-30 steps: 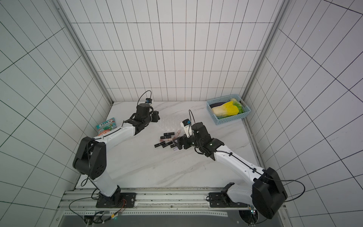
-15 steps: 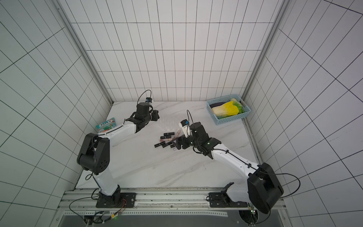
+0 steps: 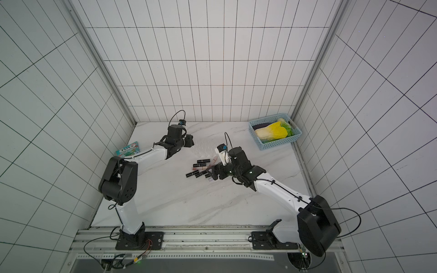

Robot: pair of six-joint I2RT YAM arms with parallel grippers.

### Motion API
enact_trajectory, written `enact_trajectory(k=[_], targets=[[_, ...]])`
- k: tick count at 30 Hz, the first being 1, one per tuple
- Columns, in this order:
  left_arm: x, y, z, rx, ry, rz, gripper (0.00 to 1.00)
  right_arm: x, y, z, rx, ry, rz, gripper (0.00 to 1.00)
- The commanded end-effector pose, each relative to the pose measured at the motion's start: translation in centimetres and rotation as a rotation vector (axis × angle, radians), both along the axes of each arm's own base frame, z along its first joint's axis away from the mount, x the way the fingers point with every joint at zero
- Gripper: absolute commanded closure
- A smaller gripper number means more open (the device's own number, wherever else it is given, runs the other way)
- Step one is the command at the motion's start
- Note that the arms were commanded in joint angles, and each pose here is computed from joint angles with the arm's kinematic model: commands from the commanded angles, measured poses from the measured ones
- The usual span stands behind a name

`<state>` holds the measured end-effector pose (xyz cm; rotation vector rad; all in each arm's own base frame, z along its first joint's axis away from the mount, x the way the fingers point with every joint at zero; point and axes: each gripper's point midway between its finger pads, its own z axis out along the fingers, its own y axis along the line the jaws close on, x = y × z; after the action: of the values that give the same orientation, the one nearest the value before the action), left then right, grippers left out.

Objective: Arrange the lipsticks in the organizer
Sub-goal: Place the lipstick in the storage box.

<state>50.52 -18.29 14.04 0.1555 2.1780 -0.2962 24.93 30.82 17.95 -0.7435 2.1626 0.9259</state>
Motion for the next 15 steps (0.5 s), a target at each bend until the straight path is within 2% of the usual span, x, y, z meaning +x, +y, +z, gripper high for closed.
enact_trajectory(k=[1, 8, 13, 15], targets=[[0.4, -0.5, -0.4, 0.012, 0.006, -0.008, 0.88, -0.1, -0.3, -0.9, -0.01, 0.013, 0.0, 0.13], [-0.2, -0.9, 0.3, 0.025, -0.009, -0.018, 0.62, -0.1, -0.5, -0.7, -0.019, 0.006, -0.003, 0.13], [-1.5, -1.1, 3.1, -0.017, -0.049, -0.02, 0.44, -0.1, -0.7, -0.4, -0.072, -0.004, 0.019, 0.13], [-2.5, -0.7, 4.4, -0.05, -0.06, -0.008, 0.41, 0.1, -1.1, -0.6, -0.132, -0.003, 0.025, 0.13]])
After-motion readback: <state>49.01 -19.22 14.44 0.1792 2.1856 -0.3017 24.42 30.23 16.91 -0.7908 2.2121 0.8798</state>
